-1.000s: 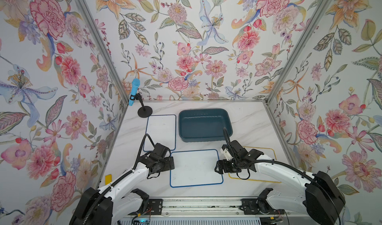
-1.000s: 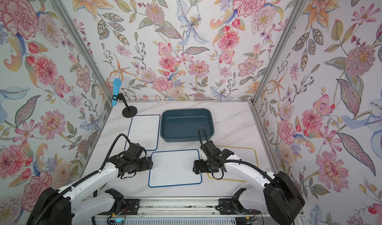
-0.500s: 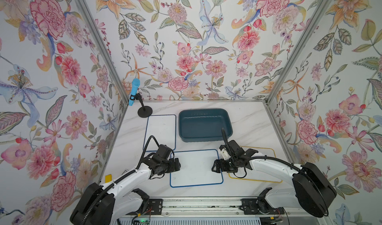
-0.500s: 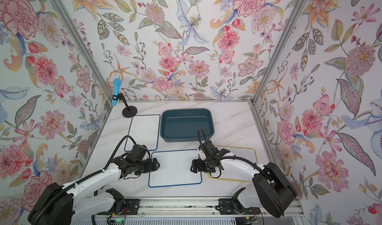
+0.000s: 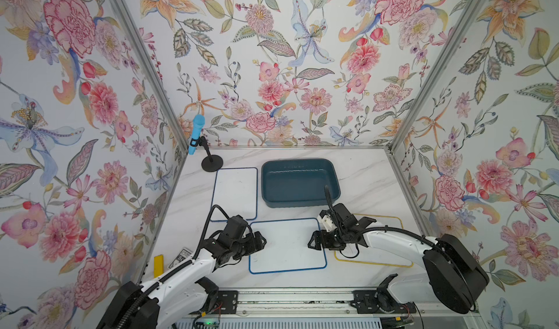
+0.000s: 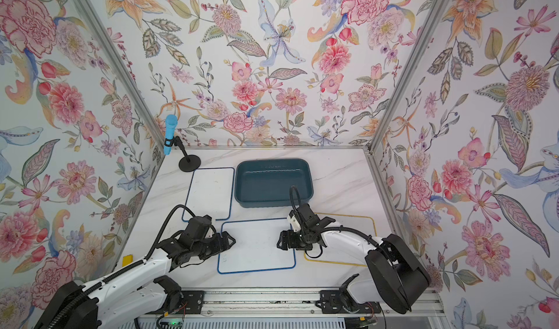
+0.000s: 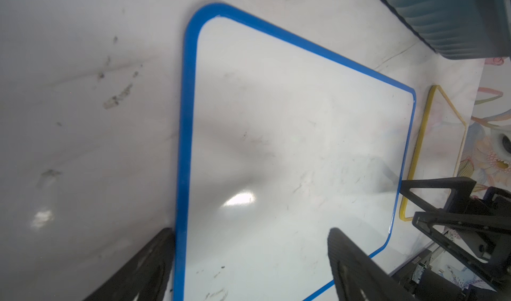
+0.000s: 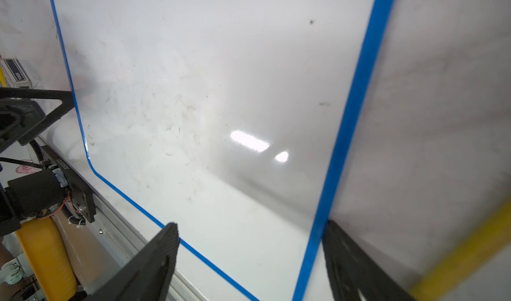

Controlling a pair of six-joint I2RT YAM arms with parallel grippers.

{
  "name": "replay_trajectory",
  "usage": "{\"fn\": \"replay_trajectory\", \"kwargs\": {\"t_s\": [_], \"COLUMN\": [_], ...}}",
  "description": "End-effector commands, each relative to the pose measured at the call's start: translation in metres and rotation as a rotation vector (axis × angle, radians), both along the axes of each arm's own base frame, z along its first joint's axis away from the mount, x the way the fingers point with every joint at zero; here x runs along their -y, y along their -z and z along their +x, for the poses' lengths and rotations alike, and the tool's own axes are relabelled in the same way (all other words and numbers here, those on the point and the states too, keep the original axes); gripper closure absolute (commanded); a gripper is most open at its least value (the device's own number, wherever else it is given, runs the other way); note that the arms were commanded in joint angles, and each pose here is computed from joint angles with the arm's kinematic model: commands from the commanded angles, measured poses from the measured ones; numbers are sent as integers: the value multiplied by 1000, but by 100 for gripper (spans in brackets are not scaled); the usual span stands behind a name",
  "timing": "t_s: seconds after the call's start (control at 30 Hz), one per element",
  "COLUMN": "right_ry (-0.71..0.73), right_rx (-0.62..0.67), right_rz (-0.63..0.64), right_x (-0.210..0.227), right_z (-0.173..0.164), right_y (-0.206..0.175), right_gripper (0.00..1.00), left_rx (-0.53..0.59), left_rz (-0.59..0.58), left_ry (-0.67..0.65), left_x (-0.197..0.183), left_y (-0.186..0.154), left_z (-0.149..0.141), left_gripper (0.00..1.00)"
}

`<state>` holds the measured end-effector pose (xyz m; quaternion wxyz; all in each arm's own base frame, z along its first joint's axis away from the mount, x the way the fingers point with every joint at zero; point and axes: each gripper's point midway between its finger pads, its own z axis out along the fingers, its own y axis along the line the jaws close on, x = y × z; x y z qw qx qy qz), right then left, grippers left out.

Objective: Put the whiteboard into the storage box
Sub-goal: Pick up the whiteboard at the center of the board.

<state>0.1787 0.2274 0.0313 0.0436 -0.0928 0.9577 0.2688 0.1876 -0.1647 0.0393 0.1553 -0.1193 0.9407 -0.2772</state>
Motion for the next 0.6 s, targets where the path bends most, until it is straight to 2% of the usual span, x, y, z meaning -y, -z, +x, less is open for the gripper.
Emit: {"fn": "replay_trajectory", "kwargs": {"t_s": [0.0,0.33,0.4,0.57], "right_ry": [-94,-89,-86,-90], "right_rx": [-161,-154,-154,-144], "right_rz": [-2,12,16,35], "right_x": [-8,-12,-11,-13], "right_z": [-45,-47,-48,-48], "right_y": [33,39,41,43], "right_gripper": [18,18,18,19], "left_rx": [-34,49,61,87], "left_rz": [-261,-471,-485,-536], "left_ry": [93,97,99,131], "left_x": [43,65,66,72], "left_y": [-26,-73,-80,-97], "left_z": [-11,-1,1,-1], "left_gripper": [12,16,20,18]}}
